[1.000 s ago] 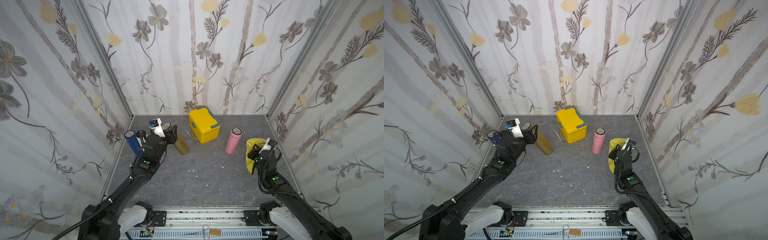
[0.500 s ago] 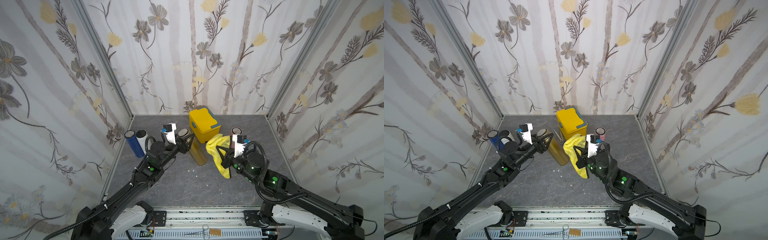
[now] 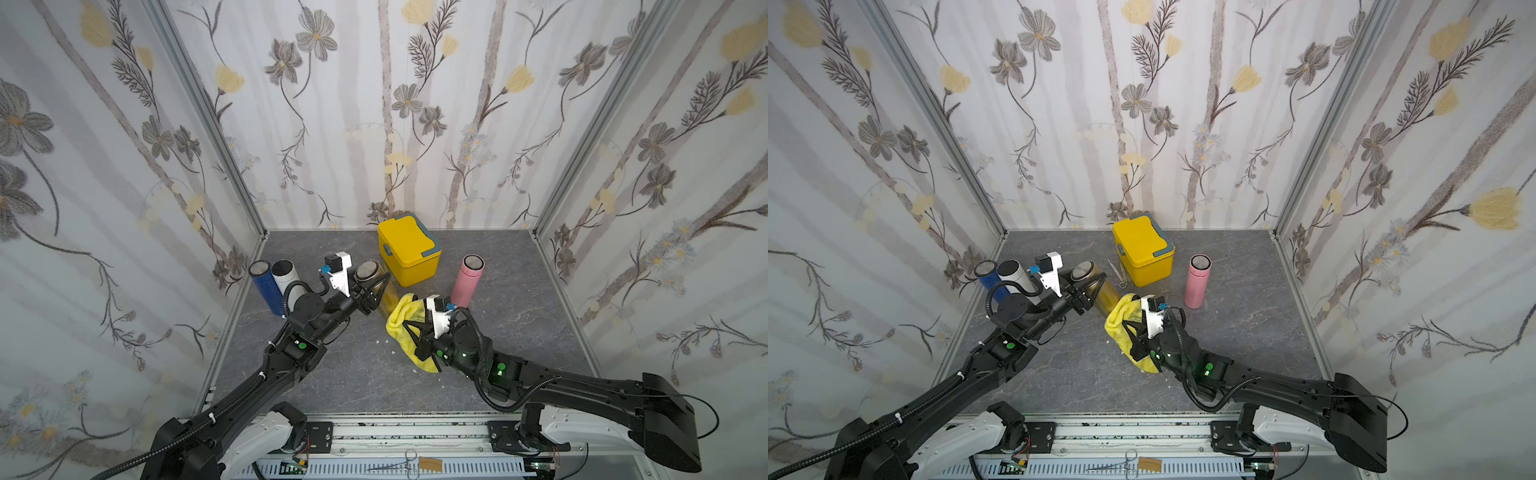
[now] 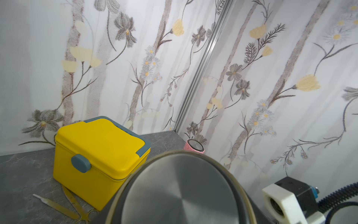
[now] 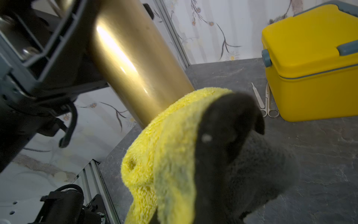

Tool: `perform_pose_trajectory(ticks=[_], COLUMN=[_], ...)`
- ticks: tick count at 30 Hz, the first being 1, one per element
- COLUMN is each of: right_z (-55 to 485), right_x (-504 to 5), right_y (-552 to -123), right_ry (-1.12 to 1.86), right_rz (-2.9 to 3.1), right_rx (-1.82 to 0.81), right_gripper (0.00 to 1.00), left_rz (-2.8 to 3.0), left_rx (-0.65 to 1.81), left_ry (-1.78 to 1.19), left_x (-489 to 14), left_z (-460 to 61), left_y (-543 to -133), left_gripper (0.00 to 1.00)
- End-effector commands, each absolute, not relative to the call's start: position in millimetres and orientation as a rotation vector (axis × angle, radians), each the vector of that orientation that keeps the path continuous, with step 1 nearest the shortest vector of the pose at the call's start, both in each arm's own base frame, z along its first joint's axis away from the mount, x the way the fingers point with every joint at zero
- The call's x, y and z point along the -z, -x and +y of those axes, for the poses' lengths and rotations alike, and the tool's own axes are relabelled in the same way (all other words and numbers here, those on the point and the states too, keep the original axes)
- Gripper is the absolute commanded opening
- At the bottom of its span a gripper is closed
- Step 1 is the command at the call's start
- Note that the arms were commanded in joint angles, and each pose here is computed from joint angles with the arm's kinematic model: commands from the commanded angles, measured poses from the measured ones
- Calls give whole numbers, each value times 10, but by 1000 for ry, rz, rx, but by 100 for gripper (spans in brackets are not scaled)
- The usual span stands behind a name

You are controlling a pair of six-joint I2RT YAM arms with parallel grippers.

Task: Wipe the surface of the thermos
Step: Wipe the dirt from the surface of the thermos.

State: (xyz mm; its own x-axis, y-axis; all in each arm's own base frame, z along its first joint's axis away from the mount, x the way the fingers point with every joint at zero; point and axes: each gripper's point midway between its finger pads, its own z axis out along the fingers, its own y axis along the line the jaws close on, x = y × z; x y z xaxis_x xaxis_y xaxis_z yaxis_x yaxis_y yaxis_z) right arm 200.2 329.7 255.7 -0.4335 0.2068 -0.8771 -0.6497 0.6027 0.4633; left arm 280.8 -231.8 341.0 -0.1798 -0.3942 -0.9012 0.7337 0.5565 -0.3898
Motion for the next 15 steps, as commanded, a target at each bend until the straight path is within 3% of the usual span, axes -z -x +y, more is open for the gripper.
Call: perform_pose_trajectory(ticks=[1, 5, 15], right_z=[3428, 3433, 3186], right_x=[-3093, -3088, -1981], right_y=[-1973, -2072, -1997], right_ry=[381, 338, 337], right_rz=[1634, 1648, 1762], right_rx=[-1077, -1031, -965], right_gripper=[0, 0, 0], left_rz=[1263, 1239, 1239], left_rx=[1111, 1150, 1153], left_ry=[-430, -495, -461], left_x=[-3744, -3770, -3842], left_z=[-2438, -2551, -2502], left_y=[-2619, -2531, -2444], left_gripper=[0, 0, 0])
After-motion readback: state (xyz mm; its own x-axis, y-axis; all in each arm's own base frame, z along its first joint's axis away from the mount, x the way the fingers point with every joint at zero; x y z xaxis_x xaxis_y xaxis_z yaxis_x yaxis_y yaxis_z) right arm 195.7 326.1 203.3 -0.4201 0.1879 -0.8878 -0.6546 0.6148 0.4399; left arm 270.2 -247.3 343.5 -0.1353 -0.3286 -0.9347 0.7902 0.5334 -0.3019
